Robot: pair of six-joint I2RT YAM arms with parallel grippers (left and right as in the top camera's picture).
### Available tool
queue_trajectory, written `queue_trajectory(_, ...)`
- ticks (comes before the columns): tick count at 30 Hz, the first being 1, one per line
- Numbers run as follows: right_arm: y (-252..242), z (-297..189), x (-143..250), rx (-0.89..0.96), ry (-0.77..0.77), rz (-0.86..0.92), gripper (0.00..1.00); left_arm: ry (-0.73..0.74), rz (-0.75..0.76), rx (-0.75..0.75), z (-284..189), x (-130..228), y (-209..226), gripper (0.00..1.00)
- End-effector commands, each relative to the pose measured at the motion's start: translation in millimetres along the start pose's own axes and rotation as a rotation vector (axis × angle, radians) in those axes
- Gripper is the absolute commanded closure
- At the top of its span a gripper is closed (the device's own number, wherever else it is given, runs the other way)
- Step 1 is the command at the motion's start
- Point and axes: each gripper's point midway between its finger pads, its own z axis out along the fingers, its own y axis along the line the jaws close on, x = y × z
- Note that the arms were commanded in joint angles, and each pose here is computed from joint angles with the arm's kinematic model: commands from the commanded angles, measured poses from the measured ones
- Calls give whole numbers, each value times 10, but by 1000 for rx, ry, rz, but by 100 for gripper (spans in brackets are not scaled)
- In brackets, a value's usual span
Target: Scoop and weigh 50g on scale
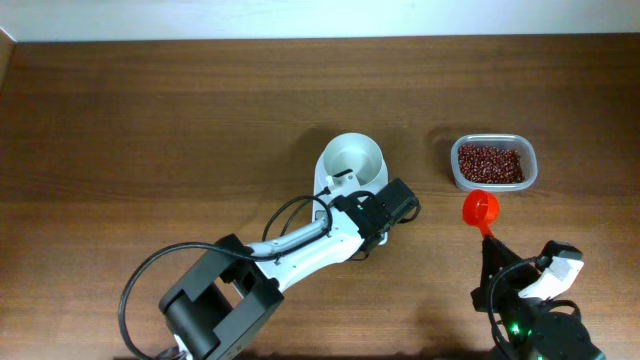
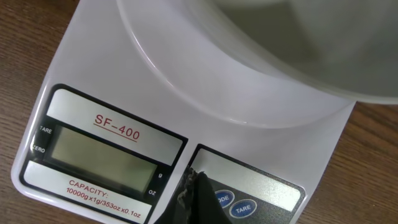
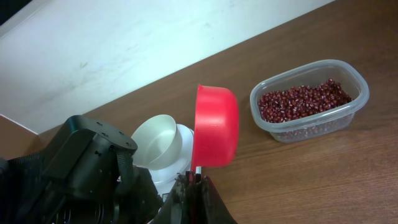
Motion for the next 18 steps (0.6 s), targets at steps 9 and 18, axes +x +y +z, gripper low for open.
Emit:
queue_trajectory(9,13,-47,-93,-5,-29,9,96,54,26,0,75,137,-11,100)
queue_trajectory(18,14,-47,-92,-5,-29,9,96,55,27,-4,97,146,-6,100)
